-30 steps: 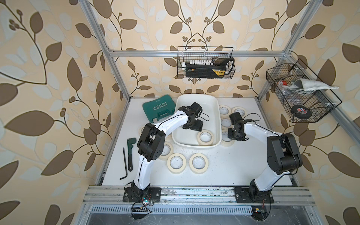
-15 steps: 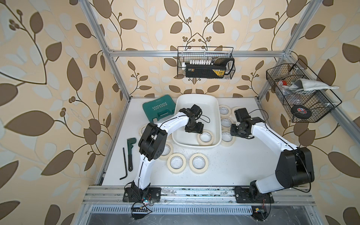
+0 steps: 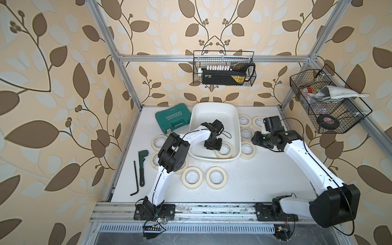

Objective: Take out the art tape in the storage box
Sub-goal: Pick up the art tape from the storage box.

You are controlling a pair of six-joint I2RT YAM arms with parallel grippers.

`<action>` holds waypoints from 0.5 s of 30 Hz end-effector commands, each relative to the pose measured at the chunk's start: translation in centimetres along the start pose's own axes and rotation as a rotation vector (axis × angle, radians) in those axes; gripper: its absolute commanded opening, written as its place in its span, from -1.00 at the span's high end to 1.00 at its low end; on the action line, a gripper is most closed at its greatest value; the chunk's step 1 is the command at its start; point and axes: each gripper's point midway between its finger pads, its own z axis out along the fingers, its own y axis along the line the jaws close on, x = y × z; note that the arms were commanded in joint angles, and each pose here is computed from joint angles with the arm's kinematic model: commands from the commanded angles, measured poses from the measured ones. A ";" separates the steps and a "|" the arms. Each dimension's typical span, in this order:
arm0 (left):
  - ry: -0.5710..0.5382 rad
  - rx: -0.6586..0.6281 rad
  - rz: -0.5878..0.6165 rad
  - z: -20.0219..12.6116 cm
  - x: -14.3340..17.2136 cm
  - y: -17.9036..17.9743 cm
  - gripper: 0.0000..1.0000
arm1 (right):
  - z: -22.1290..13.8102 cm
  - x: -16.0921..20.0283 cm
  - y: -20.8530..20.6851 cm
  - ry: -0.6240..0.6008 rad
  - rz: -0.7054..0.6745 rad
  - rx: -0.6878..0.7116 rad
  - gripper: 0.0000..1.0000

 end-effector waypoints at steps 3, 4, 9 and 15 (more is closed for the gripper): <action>-0.046 -0.060 0.024 -2.4 -0.8 0.7 0.65 | -1.2 -0.4 1.7 -0.010 0.017 -0.062 0.12; -0.049 -0.071 0.028 -2.8 -0.8 0.8 0.65 | -1.2 -0.4 1.9 -0.010 0.018 -0.069 0.12; -0.072 -0.120 0.037 -6.2 -0.6 1.3 0.72 | -1.5 -0.4 3.2 -0.004 0.012 -0.109 0.12; -0.130 -0.230 0.072 -11.9 -0.6 2.0 0.74 | -1.9 -0.3 5.1 -0.003 -0.008 -0.144 0.12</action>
